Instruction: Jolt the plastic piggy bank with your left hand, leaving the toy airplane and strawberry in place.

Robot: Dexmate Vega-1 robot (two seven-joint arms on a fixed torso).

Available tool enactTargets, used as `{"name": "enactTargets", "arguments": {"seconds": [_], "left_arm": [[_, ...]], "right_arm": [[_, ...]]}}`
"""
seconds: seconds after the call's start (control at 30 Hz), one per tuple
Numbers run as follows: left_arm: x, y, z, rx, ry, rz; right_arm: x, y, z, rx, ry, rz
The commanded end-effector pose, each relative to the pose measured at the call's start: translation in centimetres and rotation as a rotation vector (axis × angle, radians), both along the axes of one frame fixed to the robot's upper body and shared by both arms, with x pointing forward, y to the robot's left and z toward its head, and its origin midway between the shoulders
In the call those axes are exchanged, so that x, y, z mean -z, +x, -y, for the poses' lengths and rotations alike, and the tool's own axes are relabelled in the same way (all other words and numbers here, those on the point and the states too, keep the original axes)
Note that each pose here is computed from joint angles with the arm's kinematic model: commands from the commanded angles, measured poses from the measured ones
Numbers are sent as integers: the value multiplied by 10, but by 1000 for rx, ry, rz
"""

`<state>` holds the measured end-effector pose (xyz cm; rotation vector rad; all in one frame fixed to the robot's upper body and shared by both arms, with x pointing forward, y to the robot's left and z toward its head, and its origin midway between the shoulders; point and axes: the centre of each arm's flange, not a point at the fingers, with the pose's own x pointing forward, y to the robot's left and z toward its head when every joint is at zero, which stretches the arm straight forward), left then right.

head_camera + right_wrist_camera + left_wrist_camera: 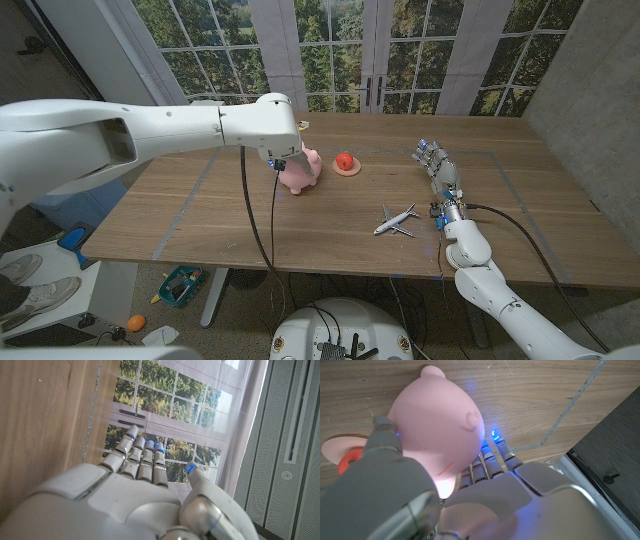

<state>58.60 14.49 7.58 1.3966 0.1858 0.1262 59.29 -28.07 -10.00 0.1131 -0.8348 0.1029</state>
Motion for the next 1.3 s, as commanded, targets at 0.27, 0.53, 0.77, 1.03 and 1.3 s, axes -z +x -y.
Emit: {"name": "enactTargets", "arguments": {"seconds": [0.27, 0.53, 0.77, 1.03, 1.3], "left_arm": [[-4, -11, -6, 39, -58, 37], [-3, -24, -12, 146, -120, 223], [2, -35, -18, 265, -183, 423], [8, -42, -27, 394, -340, 566], [16, -43, -35, 607, -492, 644]], "right_arm": [[-2, 2, -2, 2, -4, 2], [-1, 2, -2, 0, -4, -2], [-1, 3, -1, -4, -2, -10], [1, 6, -1, -24, -8, -37], [-8, 5, 0, -31, -59, -49]]}}
